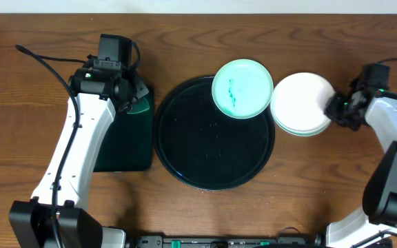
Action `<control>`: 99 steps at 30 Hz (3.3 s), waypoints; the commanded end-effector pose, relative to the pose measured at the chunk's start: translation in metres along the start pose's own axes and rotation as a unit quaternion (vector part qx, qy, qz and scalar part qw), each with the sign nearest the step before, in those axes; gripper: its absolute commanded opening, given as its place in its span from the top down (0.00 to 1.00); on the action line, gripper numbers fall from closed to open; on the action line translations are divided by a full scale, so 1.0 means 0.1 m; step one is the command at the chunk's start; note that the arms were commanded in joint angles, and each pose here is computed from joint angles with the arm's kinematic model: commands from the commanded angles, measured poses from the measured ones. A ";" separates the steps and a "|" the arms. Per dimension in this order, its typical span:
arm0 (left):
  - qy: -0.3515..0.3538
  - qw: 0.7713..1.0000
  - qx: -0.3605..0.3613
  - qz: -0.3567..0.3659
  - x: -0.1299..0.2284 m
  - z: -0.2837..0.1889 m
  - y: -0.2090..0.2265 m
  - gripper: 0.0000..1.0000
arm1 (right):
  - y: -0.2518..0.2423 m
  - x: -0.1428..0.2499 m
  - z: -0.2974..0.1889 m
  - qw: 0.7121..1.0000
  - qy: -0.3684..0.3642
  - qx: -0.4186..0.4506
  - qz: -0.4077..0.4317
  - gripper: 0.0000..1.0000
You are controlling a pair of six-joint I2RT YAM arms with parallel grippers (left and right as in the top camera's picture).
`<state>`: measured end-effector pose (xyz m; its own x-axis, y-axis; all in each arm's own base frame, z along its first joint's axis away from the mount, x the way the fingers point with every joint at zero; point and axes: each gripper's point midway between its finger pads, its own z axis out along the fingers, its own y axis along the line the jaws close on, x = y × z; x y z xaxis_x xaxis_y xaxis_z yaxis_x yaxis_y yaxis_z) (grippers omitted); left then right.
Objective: Clean dirty plates on tray and stack at the side
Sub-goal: 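Move the right gripper to the pale green plate and grasp its rim, then pull the pale green plate to the round tray center with the right gripper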
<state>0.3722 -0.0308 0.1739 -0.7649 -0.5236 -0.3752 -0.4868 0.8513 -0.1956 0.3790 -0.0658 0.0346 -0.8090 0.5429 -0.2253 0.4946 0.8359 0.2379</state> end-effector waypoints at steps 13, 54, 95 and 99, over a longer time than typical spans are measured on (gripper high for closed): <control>0.004 1.000 -0.006 0.006 0.02 0.04 0.03 0.93 | 0.56 -0.17 -0.63 0.994 -0.013 -0.043 -0.101 0.58; 0.010 1.000 -0.011 0.007 0.05 0.04 0.06 0.93 | 2.31 0.39 0.28 0.895 0.141 -0.128 -0.403 0.99; 0.048 0.998 -0.040 0.008 0.23 0.02 0.20 0.93 | 2.22 1.32 0.09 0.900 0.251 0.008 -0.356 0.99; 0.049 0.998 -0.042 0.009 0.25 0.05 0.21 0.93 | 2.21 1.31 0.04 0.901 0.233 0.036 -0.364 0.99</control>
<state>0.3473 -0.0278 0.1624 -0.8015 -0.5194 -0.2963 -0.5049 0.8533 -0.1301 0.3802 0.1915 0.0406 -0.9550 -0.2447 0.1676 -0.2108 0.9575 0.1968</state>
